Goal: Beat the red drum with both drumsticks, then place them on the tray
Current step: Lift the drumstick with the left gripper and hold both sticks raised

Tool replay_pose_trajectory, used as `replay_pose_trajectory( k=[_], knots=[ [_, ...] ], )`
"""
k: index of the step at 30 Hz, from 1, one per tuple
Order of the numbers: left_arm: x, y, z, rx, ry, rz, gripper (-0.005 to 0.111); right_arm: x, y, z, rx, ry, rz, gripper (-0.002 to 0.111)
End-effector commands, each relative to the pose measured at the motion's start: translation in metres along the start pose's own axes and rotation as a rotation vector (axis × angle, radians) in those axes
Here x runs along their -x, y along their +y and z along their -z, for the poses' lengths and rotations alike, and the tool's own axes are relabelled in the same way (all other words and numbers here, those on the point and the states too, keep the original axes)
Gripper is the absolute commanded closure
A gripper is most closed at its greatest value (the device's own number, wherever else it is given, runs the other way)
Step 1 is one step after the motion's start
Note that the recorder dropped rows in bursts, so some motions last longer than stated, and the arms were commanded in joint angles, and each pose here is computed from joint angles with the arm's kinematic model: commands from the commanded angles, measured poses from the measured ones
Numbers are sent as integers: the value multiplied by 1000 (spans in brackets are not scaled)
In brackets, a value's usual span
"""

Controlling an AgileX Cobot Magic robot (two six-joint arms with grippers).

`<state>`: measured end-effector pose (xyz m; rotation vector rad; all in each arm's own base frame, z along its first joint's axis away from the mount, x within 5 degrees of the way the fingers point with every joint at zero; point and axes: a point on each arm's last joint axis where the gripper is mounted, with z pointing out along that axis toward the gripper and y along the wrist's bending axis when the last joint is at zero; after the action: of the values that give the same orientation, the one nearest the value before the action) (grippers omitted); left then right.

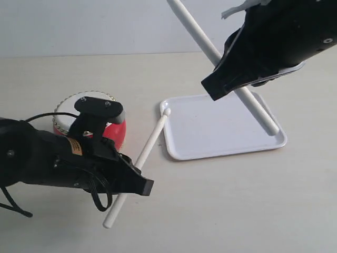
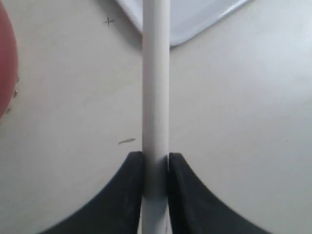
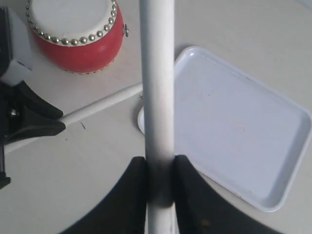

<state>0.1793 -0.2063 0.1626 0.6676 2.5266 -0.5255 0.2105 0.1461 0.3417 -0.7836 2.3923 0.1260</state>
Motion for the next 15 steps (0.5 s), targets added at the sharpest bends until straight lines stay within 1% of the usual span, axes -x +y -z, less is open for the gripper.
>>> replay_pose_trajectory(
  k=[1, 2, 5, 10, 15],
  knots=[
    [-9, 1, 9, -2, 109, -63, 107, 2, 1, -17, -1, 34, 7, 108],
    [-13, 2, 9, 3, 152, -77, 107, 2, 1, -20, 0, 42, 8, 108],
    [-19, 6, 10, 36, 224, -97, 107, 2, 2, -24, 0, 55, 9, 108],
    [-24, 12, 12, 106, 290, -122, 107, 2, 2, -24, 0, 57, 9, 108],
    [-28, 15, 6, 124, 327, -104, 107, 2, 2, -24, 0, 58, 9, 108]
  ],
)
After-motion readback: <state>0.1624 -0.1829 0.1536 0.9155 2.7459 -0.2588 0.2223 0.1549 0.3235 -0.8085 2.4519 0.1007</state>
